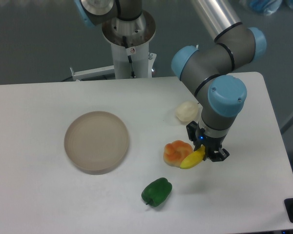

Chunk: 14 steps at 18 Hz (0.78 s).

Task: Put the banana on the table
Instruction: 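Lift the yellow banana with the gripper and move it beside the orange pepper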

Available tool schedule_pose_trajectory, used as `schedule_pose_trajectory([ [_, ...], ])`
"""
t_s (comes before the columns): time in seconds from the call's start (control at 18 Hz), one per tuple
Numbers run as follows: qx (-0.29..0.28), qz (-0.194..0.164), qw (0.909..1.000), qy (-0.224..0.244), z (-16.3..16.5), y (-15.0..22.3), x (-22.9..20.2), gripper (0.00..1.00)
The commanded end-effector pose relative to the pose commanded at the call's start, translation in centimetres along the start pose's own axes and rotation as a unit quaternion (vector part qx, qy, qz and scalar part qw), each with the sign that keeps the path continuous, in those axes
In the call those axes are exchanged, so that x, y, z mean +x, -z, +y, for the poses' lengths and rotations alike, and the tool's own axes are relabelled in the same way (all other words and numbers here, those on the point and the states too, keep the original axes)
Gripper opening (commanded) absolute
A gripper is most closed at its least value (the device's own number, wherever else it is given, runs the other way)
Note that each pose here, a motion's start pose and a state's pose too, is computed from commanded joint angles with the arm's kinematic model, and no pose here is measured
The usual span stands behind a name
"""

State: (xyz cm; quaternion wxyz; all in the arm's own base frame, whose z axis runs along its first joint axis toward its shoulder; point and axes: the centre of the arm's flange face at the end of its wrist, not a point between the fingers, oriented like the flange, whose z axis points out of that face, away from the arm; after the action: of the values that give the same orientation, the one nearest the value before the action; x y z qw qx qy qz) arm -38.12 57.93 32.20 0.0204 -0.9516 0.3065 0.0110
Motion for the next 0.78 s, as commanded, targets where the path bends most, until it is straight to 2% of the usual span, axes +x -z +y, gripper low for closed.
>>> schedule_pose_trajectory([
  [0.28, 0.006, -0.004, 1.0, 0.001, -0.2, 0.5, -0.3, 0.04],
  [0.78, 0.0, -0.006, 0.9999, 0.013, 0.9, -2.2, -3.2, 0.04],
])
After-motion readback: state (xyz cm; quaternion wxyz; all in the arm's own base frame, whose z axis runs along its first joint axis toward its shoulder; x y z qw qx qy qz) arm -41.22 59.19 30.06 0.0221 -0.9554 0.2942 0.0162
